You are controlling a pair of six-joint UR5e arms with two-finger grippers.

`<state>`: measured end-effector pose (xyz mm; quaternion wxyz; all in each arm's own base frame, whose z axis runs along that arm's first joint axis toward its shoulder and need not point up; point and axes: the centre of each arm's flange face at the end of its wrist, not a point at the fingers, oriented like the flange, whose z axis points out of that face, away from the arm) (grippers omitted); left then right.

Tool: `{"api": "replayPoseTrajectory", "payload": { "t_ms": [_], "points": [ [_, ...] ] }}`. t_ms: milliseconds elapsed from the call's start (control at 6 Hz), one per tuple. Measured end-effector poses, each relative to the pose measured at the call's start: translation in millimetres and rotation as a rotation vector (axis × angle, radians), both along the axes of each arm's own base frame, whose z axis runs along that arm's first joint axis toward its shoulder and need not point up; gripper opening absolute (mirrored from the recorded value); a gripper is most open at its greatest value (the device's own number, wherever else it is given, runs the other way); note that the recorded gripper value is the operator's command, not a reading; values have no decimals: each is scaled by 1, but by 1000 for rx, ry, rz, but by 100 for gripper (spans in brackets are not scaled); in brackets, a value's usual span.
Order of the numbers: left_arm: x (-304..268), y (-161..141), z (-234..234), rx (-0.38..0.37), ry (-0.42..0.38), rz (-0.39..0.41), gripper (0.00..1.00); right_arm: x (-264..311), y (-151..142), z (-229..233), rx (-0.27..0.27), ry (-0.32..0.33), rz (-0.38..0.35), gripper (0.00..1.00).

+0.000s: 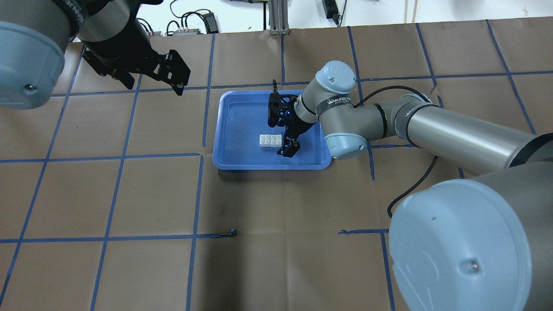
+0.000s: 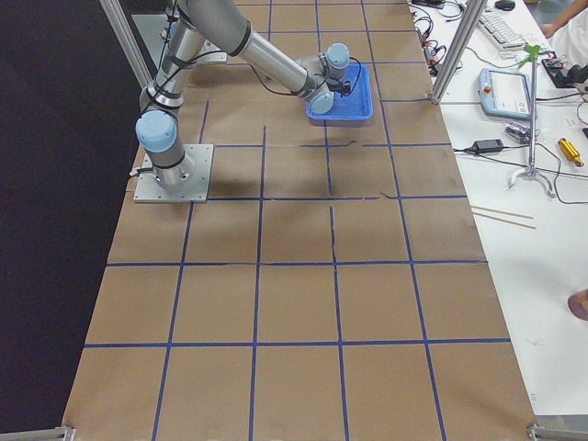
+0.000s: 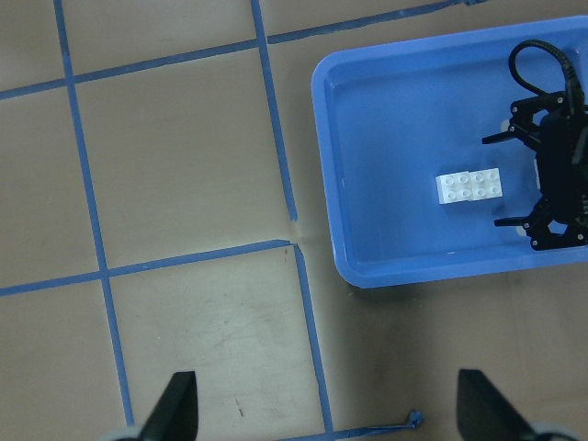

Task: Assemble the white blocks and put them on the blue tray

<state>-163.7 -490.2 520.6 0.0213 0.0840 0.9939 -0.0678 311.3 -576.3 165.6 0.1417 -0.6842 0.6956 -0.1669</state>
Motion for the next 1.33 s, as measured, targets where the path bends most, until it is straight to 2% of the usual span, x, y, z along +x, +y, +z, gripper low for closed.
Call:
{"api": "replayPoseTrajectory", "payload": {
  "t_ms": [333,500,667,1000,1333],
  "points": [
    [0,0,0,1,0,0,99,-7,-9,25,-17,19,-15,100],
    [0,0,-1,2,0,-1,99,-18,-13,51,18,47,-52,100],
    [0,1,-1,3,0,-1,99,-36,-17,83,79,89,-151,100],
    [0,1,-4,7,-1,-2,99,-77,-15,144,180,173,-477,100],
    [0,3,-5,10,-1,-2,99,-113,3,205,236,254,-857,100]
  ]
}}
